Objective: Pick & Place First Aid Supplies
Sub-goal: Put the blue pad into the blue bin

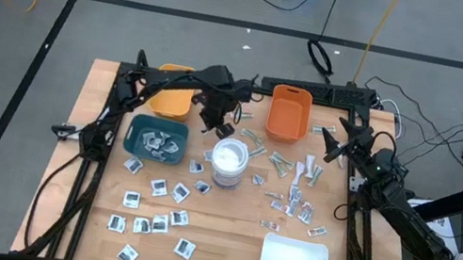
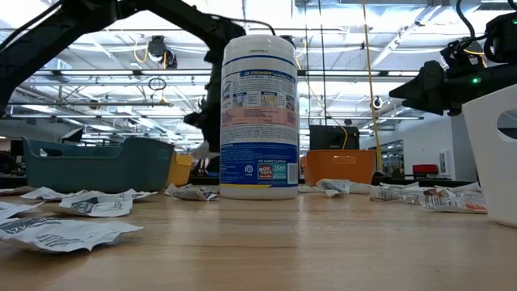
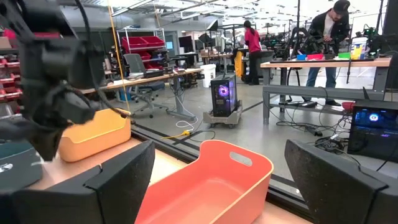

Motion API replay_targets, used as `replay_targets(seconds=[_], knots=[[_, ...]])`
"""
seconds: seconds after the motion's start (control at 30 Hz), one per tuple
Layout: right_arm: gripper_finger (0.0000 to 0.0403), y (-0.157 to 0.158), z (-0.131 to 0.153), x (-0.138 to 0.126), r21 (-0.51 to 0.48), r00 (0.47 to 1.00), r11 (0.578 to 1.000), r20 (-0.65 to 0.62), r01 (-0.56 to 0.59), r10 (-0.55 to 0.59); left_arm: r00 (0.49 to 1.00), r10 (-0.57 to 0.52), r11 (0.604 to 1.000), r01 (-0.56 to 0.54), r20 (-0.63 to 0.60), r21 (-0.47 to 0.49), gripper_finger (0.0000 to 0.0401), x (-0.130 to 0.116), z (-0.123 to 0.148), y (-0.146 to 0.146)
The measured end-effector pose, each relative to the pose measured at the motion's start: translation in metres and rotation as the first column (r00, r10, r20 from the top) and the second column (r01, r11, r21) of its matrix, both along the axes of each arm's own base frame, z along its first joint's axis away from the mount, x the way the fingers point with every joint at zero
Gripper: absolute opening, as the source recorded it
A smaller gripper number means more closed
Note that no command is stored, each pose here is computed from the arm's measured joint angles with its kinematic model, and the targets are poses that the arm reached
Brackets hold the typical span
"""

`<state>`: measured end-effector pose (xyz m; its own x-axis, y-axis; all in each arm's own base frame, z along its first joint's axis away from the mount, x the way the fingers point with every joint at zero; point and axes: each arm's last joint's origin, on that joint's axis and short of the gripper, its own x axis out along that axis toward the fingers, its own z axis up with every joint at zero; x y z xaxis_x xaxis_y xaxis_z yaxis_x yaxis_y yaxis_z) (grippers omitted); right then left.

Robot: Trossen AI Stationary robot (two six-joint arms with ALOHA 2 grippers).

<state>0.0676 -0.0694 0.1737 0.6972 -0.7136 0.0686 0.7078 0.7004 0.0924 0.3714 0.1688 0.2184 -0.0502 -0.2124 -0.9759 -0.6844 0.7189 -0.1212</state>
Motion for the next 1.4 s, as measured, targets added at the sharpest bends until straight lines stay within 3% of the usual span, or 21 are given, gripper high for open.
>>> replay_targets(seconds=[0.17,0.27,0.57,0.83,1.4], knots=[[0.0357,0.0,0.0,0.0,0.0,1.0,1.0,0.0,0.0,0.0,0.964,-0.255,0.966,0.25,0.077,0.067,0.0001,-0.008,0.03,-0.011],[0.0357,0.0,0.0,0.0,0.0,1.0,1.0,0.0,0.0,0.0,0.939,-0.329,0.943,0.32,0.105,0.087,0.0001,-0.02,0.043,-0.02],[0.0357,0.0,0.0,0.0,0.0,1.0,1.0,0.0,0.0,0.0,0.934,-0.327,0.942,0.312,0.143,0.121,0.0001,-0.081,0.044,-0.047],[0.0357,0.0,0.0,0.0,0.0,1.0,1.0,0.0,0.0,0.0,0.924,-0.349,0.935,0.33,0.156,0.133,0.0,-0.135,0.028,-0.072],[0.0357,0.0,0.0,0.0,0.0,1.0,1.0,0.0,0.0,0.0,0.909,-0.37,0.925,0.341,0.192,0.168,0.0,-0.153,-0.035,-0.083]])
